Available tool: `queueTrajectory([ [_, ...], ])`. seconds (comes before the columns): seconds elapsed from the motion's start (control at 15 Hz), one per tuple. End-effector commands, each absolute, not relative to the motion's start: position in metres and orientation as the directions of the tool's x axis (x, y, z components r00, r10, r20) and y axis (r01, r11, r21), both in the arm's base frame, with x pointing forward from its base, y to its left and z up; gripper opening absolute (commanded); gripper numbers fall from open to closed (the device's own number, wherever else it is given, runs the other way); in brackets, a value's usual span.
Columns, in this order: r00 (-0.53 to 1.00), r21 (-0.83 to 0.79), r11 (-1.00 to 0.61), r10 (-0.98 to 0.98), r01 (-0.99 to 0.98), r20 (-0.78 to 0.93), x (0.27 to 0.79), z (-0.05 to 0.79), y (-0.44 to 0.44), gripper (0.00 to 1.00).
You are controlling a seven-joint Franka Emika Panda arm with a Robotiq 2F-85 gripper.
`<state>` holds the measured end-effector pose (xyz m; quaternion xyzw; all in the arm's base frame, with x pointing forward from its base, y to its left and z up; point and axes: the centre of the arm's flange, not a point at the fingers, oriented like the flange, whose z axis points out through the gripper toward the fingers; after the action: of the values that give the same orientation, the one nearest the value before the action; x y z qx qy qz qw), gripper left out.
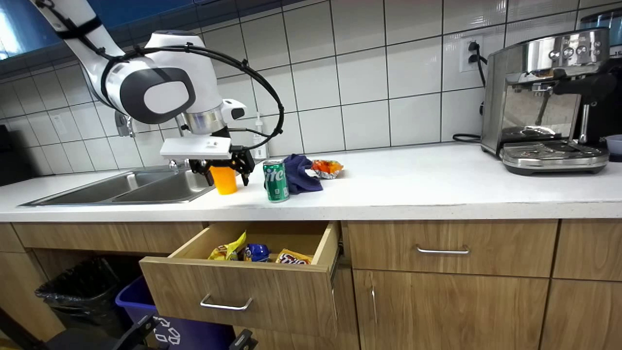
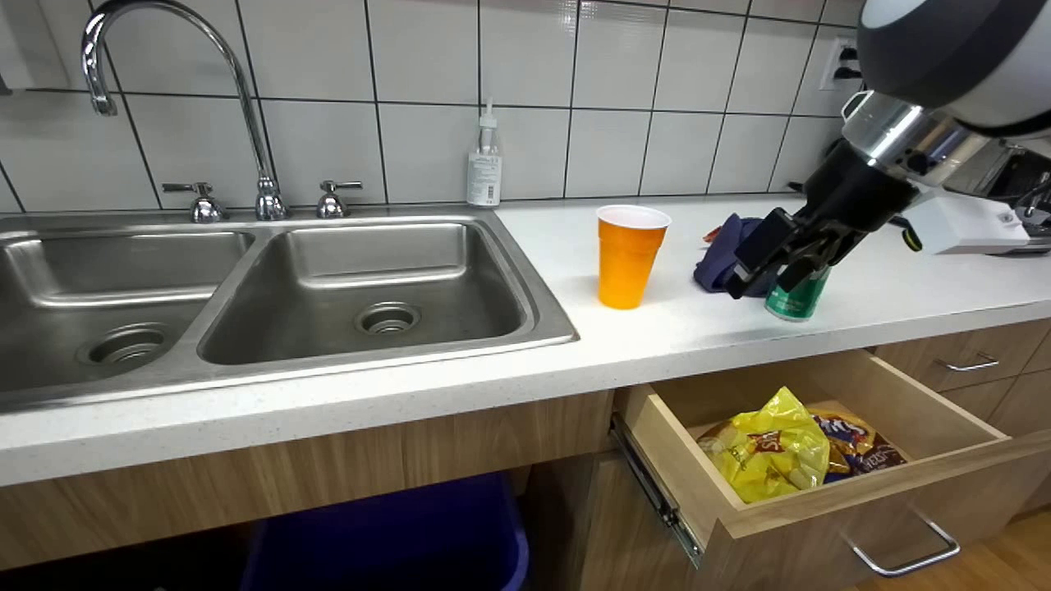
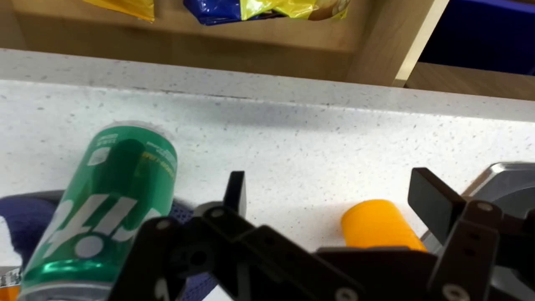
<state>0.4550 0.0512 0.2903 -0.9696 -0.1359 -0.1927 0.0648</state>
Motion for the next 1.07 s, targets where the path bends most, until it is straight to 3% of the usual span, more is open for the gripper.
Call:
queueTrajectory([
  [0.0, 0.880, -0.068, -0.957, 0.230, 0.282, 0.417, 0.460, 0.316, 0.044, 1.00],
  [1.0, 0.818, -0.011, -0.953, 0.253, 0.302, 0.517, 0.467, 0.378, 0.048, 1.00],
])
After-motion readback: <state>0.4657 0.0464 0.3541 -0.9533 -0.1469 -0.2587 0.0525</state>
